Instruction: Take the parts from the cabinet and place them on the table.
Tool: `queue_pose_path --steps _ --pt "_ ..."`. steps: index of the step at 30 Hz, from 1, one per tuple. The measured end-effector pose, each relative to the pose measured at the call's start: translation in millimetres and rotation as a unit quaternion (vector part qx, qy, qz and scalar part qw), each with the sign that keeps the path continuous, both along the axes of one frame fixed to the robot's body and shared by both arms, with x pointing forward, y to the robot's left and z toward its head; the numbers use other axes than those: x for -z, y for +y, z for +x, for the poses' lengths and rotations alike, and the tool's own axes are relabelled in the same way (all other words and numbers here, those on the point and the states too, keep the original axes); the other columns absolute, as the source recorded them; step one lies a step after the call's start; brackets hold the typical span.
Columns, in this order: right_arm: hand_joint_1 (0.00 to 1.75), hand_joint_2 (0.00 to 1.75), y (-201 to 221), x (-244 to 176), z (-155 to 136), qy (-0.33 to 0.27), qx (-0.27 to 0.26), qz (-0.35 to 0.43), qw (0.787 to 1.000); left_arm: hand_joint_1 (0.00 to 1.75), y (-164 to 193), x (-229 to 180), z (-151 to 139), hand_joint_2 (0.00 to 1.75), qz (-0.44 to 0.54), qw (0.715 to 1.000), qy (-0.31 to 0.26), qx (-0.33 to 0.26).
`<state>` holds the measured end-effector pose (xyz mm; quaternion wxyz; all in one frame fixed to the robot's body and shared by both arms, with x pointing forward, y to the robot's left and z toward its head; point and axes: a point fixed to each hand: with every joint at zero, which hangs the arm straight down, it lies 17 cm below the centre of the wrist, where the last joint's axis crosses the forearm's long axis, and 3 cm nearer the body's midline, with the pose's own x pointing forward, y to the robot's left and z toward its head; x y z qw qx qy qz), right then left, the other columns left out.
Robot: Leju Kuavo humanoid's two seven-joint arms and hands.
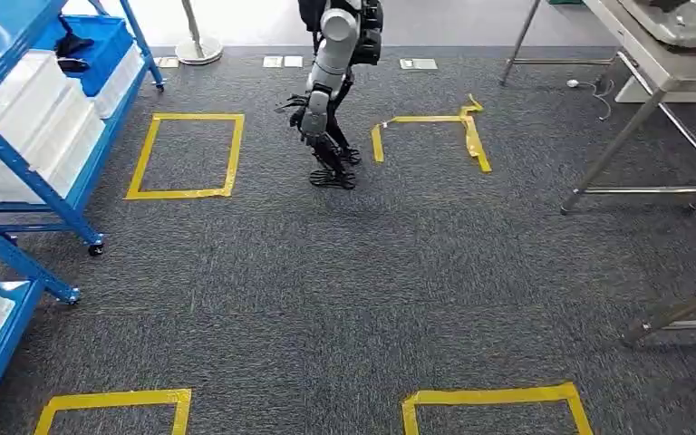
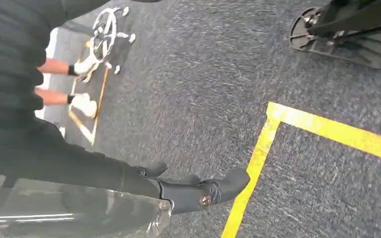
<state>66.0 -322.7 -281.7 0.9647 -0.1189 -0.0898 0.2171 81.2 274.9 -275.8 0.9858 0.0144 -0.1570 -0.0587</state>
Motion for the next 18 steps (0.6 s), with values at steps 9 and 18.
queue_pose_path --steps 9,18 --pt "0.00 1.75 1.5 0.7 -5.7 0.006 0.001 -0.002 1.000 0.00 7.7 0.2 3.9 0.00 0.022 1.000 -0.006 0.006" --pt "0.00 1.75 2.8 1.7 -14.1 0.012 -0.002 0.000 1.000 0.00 8.2 0.2 4.7 0.00 0.025 1.000 -0.007 0.007"
